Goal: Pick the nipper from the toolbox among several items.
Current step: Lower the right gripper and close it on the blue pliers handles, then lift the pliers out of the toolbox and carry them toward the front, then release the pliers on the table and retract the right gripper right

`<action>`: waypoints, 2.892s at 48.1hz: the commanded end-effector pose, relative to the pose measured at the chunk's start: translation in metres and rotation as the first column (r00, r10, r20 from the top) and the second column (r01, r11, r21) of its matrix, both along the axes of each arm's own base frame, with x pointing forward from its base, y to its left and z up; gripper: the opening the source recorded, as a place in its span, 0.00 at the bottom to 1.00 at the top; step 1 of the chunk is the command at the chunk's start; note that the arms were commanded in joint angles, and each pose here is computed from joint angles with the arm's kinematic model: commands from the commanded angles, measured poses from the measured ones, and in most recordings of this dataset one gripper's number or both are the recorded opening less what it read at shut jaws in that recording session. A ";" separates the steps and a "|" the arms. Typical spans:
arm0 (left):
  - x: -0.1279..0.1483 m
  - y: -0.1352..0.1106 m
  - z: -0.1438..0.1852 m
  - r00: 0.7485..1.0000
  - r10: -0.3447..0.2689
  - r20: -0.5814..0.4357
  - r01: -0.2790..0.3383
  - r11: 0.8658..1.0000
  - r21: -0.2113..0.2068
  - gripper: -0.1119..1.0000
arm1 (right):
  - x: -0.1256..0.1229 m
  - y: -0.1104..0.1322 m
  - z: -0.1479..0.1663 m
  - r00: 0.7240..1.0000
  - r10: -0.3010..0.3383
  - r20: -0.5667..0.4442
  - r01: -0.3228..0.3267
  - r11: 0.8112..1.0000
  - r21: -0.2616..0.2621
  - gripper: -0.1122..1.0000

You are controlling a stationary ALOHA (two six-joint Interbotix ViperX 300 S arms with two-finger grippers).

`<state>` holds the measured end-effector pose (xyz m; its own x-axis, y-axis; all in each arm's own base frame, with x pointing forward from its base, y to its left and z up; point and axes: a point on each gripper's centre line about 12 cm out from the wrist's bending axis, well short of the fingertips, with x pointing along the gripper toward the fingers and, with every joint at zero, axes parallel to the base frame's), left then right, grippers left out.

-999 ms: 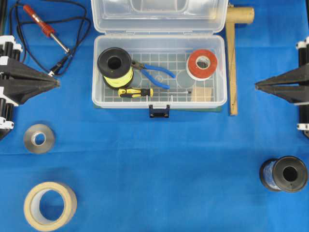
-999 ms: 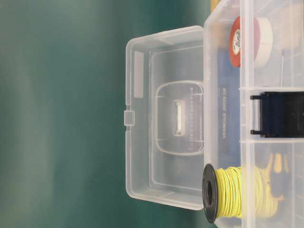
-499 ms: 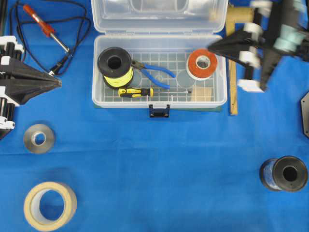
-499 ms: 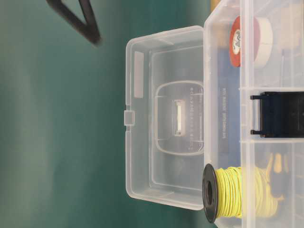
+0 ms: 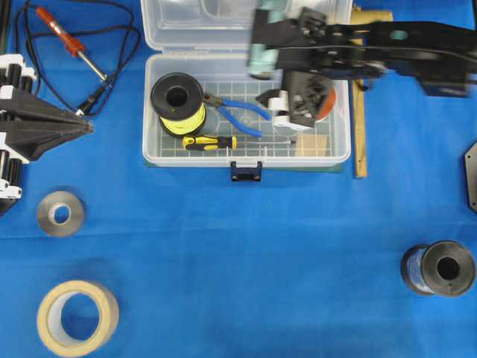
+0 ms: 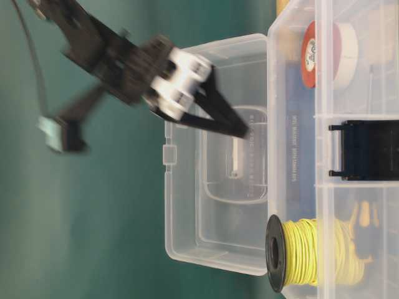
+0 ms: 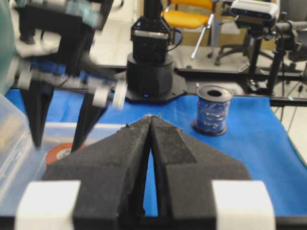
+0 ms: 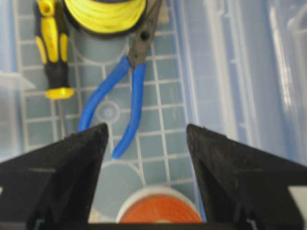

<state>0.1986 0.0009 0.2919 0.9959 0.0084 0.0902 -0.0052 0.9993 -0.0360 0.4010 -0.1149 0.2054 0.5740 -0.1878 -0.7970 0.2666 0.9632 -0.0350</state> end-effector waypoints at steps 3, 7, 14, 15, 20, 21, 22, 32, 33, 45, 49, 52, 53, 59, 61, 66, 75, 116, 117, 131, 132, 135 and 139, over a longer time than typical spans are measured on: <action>0.001 0.000 0.007 1.000 -0.001 0.020 0.001 1.000 0.002 0.10 | 0.016 -0.009 -0.012 1.000 -0.007 -0.019 0.007 1.000 0.001 0.67; 0.001 0.000 0.007 1.000 -0.001 0.017 0.001 1.000 0.002 0.10 | 0.022 -0.010 -0.029 0.999 -0.008 -0.049 0.008 1.000 0.013 0.66; 0.001 0.000 0.006 1.000 -0.001 0.008 0.001 1.000 0.001 0.10 | 0.030 -0.012 -0.055 0.997 -0.009 -0.074 0.011 1.000 0.027 0.66; 0.001 0.000 0.006 1.000 -0.001 0.008 0.001 1.000 0.001 0.10 | 0.031 -0.012 -0.058 0.997 -0.010 -0.076 0.012 1.000 0.029 0.66; 0.001 0.000 0.005 1.000 -0.001 0.006 0.001 1.000 0.000 0.10 | 0.034 -0.014 -0.071 0.996 -0.013 -0.090 0.016 0.999 0.035 0.66; 0.001 0.000 0.005 1.000 -0.001 0.006 0.001 1.000 0.000 0.10 | 0.035 -0.014 -0.073 0.996 -0.013 -0.090 0.016 0.999 0.035 0.66; 0.001 0.000 0.005 1.000 -0.001 0.006 0.001 1.000 0.000 0.10 | 0.036 -0.014 -0.076 0.995 -0.013 -0.095 0.016 0.999 0.036 0.66; 0.000 -0.001 0.005 1.000 -0.003 0.002 0.003 1.000 -0.003 0.10 | 0.039 -0.014 -0.092 0.993 -0.007 -0.119 0.012 0.999 0.042 0.58; 0.000 0.000 0.005 1.000 -0.002 0.002 0.002 1.000 -0.003 0.10 | 0.039 -0.014 -0.092 0.993 -0.006 -0.117 0.011 0.999 0.041 0.55; -0.002 0.000 0.006 1.000 -0.003 0.000 0.003 1.000 -0.003 0.10 | 0.037 -0.014 -0.072 0.997 -0.007 -0.076 0.009 1.000 0.029 0.21; -0.002 0.000 0.006 1.000 -0.003 0.000 0.003 1.000 -0.003 0.10 | 0.035 -0.013 -0.050 0.999 -0.009 -0.032 0.010 1.000 0.018 0.21; -0.002 0.000 0.006 1.000 -0.003 0.000 0.003 1.000 -0.003 0.10 | 0.032 -0.013 -0.028 1.000 -0.008 0.012 0.008 1.000 0.003 0.21; -0.002 0.000 0.006 1.000 -0.003 0.000 0.003 1.000 -0.003 0.10 | 0.030 -0.012 -0.021 1.000 -0.009 0.024 0.009 1.000 0.000 0.21; -0.003 0.000 0.007 1.000 -0.002 0.002 0.002 1.000 -0.005 0.10 | 0.018 -0.009 0.013 0.997 -0.006 0.074 0.007 1.000 -0.021 0.21; -0.003 0.000 0.007 1.000 -0.002 0.002 0.002 1.000 -0.005 0.10 | 0.012 -0.005 0.024 0.996 -0.002 0.087 0.005 1.000 -0.024 0.21; -0.003 0.000 0.007 1.000 -0.002 0.002 0.002 1.000 -0.003 0.10 | -0.002 0.010 0.047 0.992 0.021 0.126 -0.017 0.999 -0.032 0.21; -0.003 0.000 0.007 1.000 -0.002 0.003 0.002 1.000 -0.003 0.10 | -0.018 0.057 0.065 0.972 0.117 0.205 -0.112 0.993 -0.038 0.21; -0.003 0.000 0.003 1.000 -0.002 -0.003 0.002 1.000 0.000 0.10 | 0.008 0.185 -0.062 0.955 0.276 0.113 -0.290 0.948 0.131 0.21; -0.003 0.000 0.003 1.000 -0.002 -0.005 0.002 1.000 0.000 0.10 | 0.009 0.185 -0.065 0.955 0.275 0.111 -0.288 0.948 0.132 0.21; -0.003 0.000 -0.002 1.000 -0.002 -0.020 0.002 1.000 -0.003 0.10 | 0.014 0.186 -0.103 0.964 0.255 0.079 -0.265 0.951 0.158 0.22; -0.003 0.000 -0.002 1.000 -0.002 -0.021 0.002 1.000 -0.002 0.10 | 0.014 0.187 -0.104 0.965 0.251 0.076 -0.260 0.952 0.162 0.22; -0.003 0.000 -0.003 1.000 -0.002 -0.023 0.002 1.000 -0.003 0.10 | 0.012 0.187 -0.105 0.967 0.245 0.067 -0.253 0.953 0.168 0.22; -0.004 0.000 -0.003 1.000 -0.002 -0.025 0.002 1.000 -0.002 0.10 | 0.011 0.187 -0.103 0.971 0.234 0.048 -0.238 0.955 0.178 0.22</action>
